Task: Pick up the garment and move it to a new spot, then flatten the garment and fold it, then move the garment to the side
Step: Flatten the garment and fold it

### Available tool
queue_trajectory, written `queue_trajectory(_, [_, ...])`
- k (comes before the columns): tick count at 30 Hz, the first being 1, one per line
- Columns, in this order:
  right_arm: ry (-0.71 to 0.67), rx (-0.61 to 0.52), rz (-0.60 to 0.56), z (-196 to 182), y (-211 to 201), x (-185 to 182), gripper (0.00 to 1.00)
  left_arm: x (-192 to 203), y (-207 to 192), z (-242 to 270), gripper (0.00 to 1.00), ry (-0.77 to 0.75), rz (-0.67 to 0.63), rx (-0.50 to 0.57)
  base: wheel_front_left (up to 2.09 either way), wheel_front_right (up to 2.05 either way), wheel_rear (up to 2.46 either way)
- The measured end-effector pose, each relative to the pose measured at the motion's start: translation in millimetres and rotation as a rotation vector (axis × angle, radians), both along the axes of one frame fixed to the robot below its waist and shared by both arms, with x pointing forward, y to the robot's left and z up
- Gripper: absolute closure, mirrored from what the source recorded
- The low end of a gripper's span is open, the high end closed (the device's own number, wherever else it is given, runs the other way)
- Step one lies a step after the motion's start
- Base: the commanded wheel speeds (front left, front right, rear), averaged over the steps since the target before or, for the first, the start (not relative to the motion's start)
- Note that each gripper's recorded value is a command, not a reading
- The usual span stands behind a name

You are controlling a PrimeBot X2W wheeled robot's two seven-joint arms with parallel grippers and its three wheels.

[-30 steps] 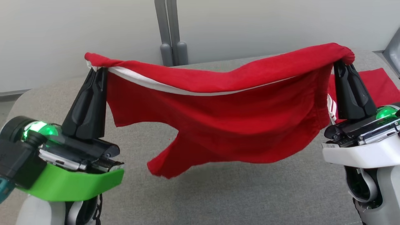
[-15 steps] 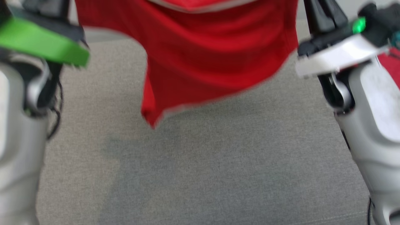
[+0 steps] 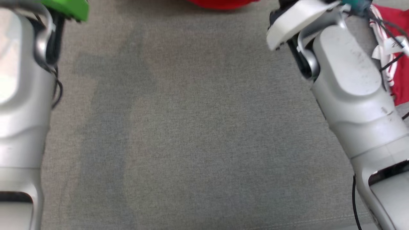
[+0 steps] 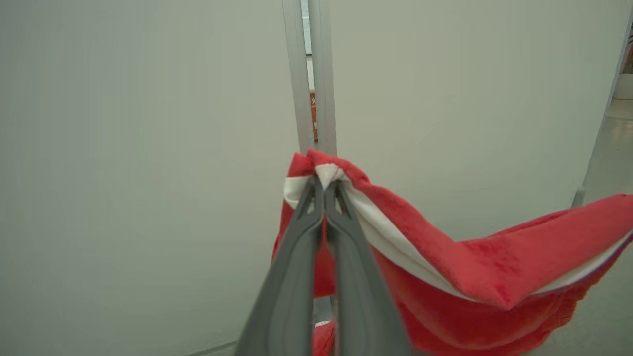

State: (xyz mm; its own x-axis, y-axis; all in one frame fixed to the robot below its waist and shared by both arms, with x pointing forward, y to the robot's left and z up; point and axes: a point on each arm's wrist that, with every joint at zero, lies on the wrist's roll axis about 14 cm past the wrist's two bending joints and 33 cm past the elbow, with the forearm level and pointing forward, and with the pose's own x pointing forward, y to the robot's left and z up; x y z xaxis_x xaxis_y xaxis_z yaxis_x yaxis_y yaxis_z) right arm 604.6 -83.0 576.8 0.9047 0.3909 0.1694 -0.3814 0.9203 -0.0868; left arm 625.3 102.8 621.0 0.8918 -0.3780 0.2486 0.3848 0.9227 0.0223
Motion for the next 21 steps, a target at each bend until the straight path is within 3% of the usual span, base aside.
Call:
queue_trajectory(4, [0.139,-0.020,0.022,-69.0,5.5,-7.8,1.00,-6.2,3.7,-85.1,1.00,0.165,0.003,-0.008,0.00,0.00,0.00])
queue_trajectory(8, [0.151,0.016,0.048,-80.9,11.5,-14.3,1.00,-16.8,15.8,-118.0,1.00,0.226,0.022,-0.049,0.00,0.00,0.00])
queue_trajectory(21, [0.163,0.120,0.059,-79.5,-2.9,-84.8,1.00,-100.9,19.6,-104.0,1.00,0.186,0.007,-0.220,0.00,0.00,0.00])
